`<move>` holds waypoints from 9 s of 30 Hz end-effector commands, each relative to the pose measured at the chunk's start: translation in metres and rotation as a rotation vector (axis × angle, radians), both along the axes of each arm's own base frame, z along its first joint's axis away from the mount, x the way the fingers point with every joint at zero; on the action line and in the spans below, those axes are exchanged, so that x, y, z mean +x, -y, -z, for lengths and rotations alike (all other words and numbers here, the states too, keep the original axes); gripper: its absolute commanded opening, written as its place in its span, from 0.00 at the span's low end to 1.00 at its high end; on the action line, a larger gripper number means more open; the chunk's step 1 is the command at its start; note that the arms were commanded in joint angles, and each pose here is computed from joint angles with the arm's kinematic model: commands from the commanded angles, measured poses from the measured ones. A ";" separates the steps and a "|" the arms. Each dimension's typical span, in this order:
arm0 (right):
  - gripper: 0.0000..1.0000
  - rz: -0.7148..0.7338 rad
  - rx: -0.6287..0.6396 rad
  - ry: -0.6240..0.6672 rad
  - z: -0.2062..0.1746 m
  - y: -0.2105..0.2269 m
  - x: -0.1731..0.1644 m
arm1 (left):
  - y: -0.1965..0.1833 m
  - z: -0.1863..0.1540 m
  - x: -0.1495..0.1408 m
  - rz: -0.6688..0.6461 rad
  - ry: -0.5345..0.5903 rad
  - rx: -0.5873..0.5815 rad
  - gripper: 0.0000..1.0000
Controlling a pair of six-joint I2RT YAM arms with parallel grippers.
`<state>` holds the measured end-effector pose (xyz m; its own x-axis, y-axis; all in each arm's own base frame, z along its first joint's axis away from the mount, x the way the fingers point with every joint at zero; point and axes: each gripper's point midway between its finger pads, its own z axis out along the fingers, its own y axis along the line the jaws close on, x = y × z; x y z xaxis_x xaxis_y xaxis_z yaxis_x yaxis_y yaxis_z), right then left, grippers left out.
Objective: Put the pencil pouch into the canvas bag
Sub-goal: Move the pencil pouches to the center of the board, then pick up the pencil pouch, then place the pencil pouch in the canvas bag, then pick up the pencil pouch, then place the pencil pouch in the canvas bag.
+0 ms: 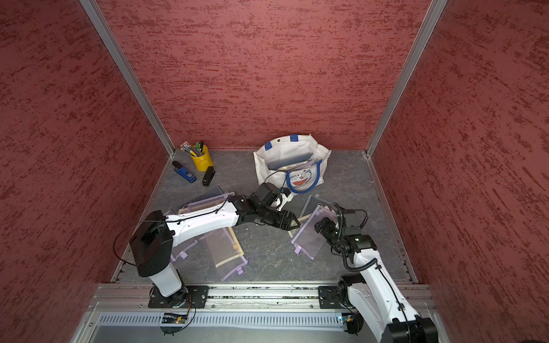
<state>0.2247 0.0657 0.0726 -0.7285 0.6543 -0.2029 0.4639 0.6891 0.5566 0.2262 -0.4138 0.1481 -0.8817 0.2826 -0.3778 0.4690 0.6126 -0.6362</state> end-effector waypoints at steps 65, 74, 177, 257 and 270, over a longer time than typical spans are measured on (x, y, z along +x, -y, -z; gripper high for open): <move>0.00 -0.548 0.320 1.068 -0.287 -0.061 0.008 | -0.043 -0.199 0.031 0.005 0.113 -0.424 1.00; 0.00 -0.626 0.480 1.155 -0.336 -0.074 0.022 | -0.009 -0.238 0.077 0.026 0.230 -0.573 1.00; 0.86 -0.150 0.030 0.197 -0.044 -0.016 0.054 | -0.031 -0.100 0.025 0.028 0.413 -0.068 0.73; 0.00 -0.608 0.401 1.179 -0.331 -0.089 0.028 | 0.010 -0.251 0.063 0.136 0.323 -0.744 0.33; 0.87 -0.403 0.052 0.754 -0.252 -0.051 0.074 | -0.064 -0.270 0.176 -0.115 0.738 -0.194 0.00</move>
